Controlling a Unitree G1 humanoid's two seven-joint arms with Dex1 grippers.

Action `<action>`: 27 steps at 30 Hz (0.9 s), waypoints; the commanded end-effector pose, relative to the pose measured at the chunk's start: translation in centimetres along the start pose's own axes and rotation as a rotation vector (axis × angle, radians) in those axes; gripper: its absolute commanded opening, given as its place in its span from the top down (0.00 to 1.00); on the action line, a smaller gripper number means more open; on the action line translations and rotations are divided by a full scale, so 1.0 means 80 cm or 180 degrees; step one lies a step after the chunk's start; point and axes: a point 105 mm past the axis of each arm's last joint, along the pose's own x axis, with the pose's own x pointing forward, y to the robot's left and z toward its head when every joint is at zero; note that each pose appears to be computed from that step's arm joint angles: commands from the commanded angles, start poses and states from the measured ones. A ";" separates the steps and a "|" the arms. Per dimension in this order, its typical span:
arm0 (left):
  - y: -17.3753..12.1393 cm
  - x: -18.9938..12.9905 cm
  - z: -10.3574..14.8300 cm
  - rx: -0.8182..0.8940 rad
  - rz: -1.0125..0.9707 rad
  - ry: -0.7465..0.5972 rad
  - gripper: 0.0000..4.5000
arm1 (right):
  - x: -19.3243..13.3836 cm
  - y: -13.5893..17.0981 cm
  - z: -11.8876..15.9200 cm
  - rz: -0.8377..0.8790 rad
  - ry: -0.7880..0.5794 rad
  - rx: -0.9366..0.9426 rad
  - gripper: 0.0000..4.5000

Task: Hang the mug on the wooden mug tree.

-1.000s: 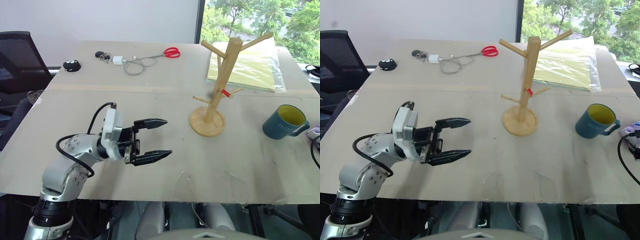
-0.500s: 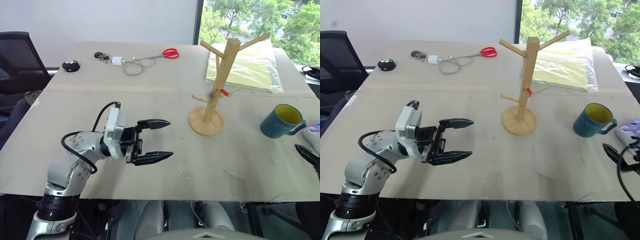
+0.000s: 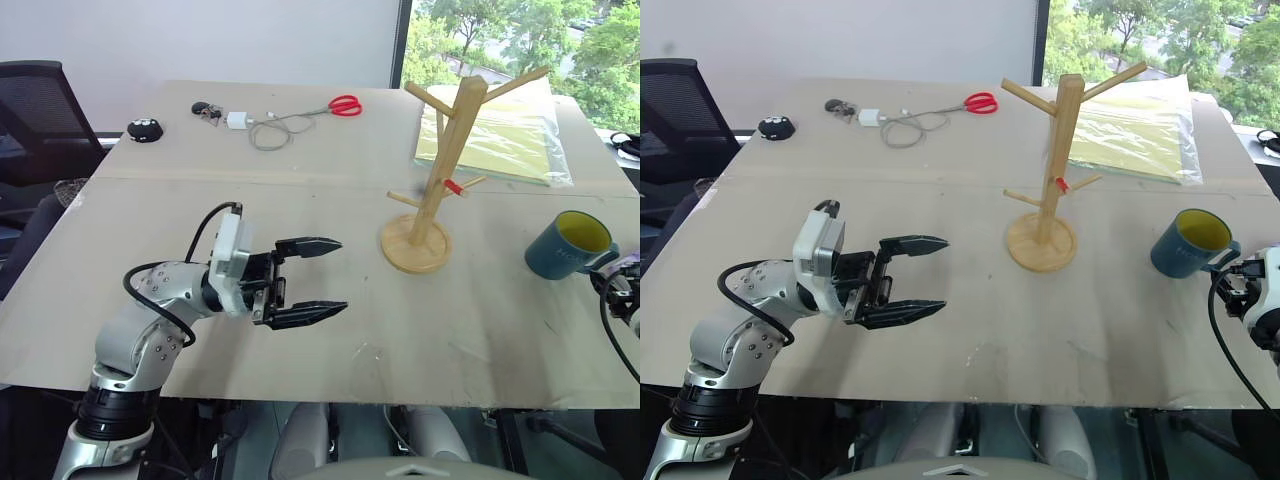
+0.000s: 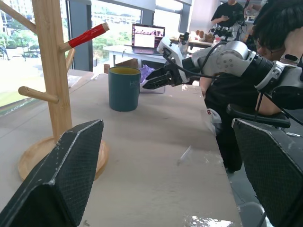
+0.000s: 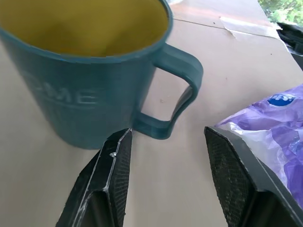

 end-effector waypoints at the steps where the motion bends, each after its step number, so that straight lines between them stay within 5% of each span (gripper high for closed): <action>1: -0.006 0.005 0.016 0.0152 -0.0116 -0.0050 0.00 | 0.005 -0.006 0.016 -0.0062 -0.0152 -0.0095 0.47; 11: -0.015 0.009 0.023 0.0121 -0.0216 -0.0082 0.00 | 0.038 -0.012 0.024 -0.0081 -0.0194 -0.0110 0.47; 14: -0.017 0.008 0.025 0.0110 -0.0226 -0.0082 0.00 | 0.047 -0.015 0.021 -0.0097 -0.0179 -0.0129 0.63; 18: -0.019 0.009 0.027 0.0098 -0.0230 -0.0099 0.00 | 0.053 -0.017 0.017 -0.0043 -0.0165 -0.0168 0.99; 27: -0.019 0.013 0.031 0.0108 -0.0129 -0.0210 0.00 | 0.029 0.002 0.044 0.0333 -0.0533 -0.0233 0.99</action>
